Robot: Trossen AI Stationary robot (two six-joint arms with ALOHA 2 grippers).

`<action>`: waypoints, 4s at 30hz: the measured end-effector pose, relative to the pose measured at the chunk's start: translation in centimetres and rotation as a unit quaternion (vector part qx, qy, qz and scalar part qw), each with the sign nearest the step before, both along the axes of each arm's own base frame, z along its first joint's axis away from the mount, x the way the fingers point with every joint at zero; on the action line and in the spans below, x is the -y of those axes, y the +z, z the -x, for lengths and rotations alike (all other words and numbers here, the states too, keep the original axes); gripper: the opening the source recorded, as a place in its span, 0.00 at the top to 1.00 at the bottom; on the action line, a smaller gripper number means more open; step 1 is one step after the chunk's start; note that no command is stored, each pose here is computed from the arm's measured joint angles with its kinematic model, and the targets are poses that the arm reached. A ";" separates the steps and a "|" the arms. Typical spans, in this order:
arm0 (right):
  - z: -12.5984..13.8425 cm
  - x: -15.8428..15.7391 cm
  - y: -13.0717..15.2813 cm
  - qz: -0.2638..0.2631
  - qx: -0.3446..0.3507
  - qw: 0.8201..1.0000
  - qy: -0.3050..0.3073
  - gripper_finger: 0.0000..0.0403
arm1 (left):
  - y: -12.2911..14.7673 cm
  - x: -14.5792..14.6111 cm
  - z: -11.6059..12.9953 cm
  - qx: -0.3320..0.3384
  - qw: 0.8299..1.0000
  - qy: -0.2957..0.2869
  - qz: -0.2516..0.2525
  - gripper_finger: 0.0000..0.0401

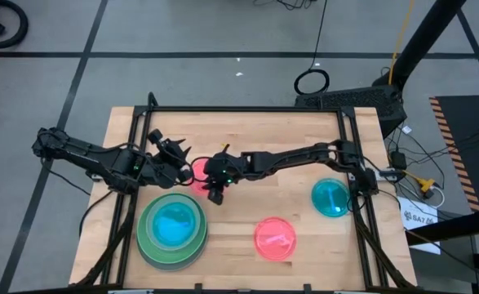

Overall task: Stack plastic plates
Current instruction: Stack the top pink plate on the transparent blue plate

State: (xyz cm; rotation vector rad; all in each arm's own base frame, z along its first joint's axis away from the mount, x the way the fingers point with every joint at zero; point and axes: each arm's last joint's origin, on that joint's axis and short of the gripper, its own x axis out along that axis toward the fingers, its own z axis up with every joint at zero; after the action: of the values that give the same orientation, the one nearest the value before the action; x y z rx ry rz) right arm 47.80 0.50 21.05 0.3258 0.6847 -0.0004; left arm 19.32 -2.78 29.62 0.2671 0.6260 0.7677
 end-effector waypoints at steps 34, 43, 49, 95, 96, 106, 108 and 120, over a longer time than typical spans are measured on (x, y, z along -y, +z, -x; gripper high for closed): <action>24.3 0.9 1.9 0.244 0.055 0.967 0.044 0.78 | 0.4 -1.1 -1.4 0.110 0.981 0.007 0.161 0.64; 28.9 1.9 6.1 0.305 0.203 0.931 0.010 0.78 | 0.1 -2.8 -2.3 0.128 0.968 0.028 0.214 0.64; 31.3 1.6 5.9 0.306 0.269 0.911 0.065 0.78 | -1.5 -3.7 -3.8 0.094 0.965 0.033 0.245 0.64; 34.4 2.6 -1.0 0.211 0.235 0.947 -0.055 0.78 | -9.4 -11.1 -5.9 -0.249 0.912 -0.137 0.296 0.64; 34.4 2.6 -1.0 0.211 0.235 0.947 -0.055 0.78 | -9.4 -11.2 -5.9 -0.246 0.913 -0.136 0.296 0.64; 34.4 2.6 -1.0 0.211 0.235 0.947 -0.055 0.78 | -9.4 -11.5 -5.9 -0.231 0.916 -0.116 0.305 0.64; 34.4 2.6 -1.0 0.211 0.235 0.947 -0.055 0.78 | -9.4 -11.5 -6.0 -0.230 0.917 -0.117 0.304 0.64; 34.4 2.6 -1.0 0.210 0.235 0.947 -0.055 0.78 | -11.1 -11.7 -6.9 -0.241 0.909 -0.114 0.320 0.64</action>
State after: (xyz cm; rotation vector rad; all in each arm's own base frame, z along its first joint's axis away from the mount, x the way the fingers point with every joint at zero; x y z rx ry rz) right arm 13.38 -2.09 20.06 -0.0526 0.1790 -0.1683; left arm 26.21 8.89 18.52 -0.0854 1.2534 0.2309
